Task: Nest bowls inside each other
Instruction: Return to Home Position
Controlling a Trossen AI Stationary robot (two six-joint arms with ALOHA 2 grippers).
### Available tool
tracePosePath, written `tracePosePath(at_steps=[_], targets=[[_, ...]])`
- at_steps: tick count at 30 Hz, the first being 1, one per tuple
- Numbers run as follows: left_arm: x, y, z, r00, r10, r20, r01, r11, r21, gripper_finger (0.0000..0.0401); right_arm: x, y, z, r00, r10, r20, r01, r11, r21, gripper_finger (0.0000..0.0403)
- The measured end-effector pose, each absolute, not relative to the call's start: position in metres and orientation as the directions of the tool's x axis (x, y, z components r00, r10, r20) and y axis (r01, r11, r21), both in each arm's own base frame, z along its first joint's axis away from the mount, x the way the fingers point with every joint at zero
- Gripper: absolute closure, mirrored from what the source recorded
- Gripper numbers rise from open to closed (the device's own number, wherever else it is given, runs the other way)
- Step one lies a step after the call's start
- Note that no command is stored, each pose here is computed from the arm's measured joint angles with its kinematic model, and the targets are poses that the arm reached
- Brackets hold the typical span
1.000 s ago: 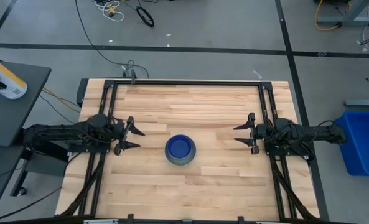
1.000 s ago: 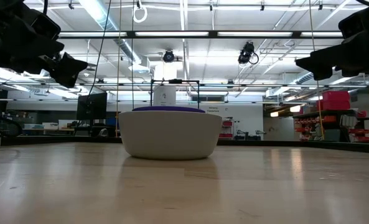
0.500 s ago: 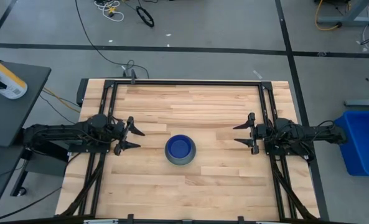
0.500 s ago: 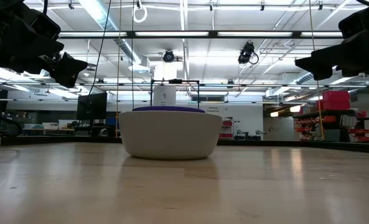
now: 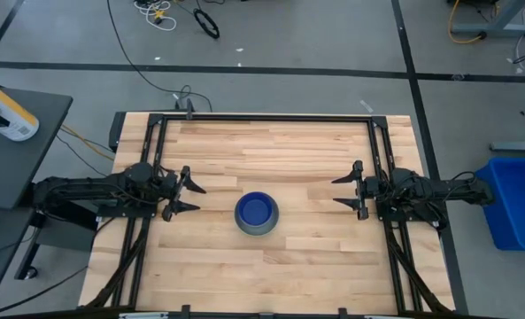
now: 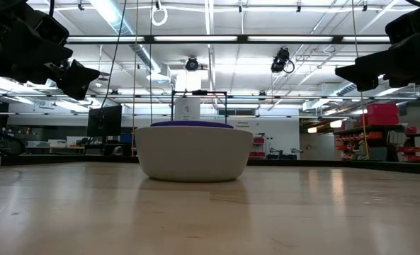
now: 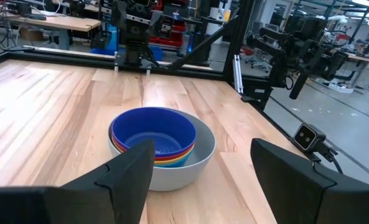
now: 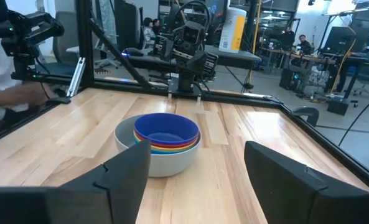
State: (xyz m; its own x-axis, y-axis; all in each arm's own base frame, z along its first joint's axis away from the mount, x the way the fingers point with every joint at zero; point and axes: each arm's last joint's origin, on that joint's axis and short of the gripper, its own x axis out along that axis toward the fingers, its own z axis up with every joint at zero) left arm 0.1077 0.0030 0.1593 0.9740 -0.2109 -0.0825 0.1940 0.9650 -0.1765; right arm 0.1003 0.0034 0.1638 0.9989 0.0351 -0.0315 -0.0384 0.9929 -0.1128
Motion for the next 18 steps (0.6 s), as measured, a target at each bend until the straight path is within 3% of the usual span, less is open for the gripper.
tracePosePath(at_steps=[8,18], targets=[[0.1077,0.0030,0.1593,0.974,-0.211,-0.082,0.194,0.965,-0.177,0.0126,0.1003,0.0034,0.1638,0.999,0.035,-0.031,-0.038,0.993,-0.113,0.0128],[0.1077,0.0030,0.1593,0.974,-0.211,-0.082,0.194,0.965,-0.177,0.0126,0.1003,0.0034,0.1638,0.999,0.035,-0.031,-0.039,0.993,-0.113,0.0151]])
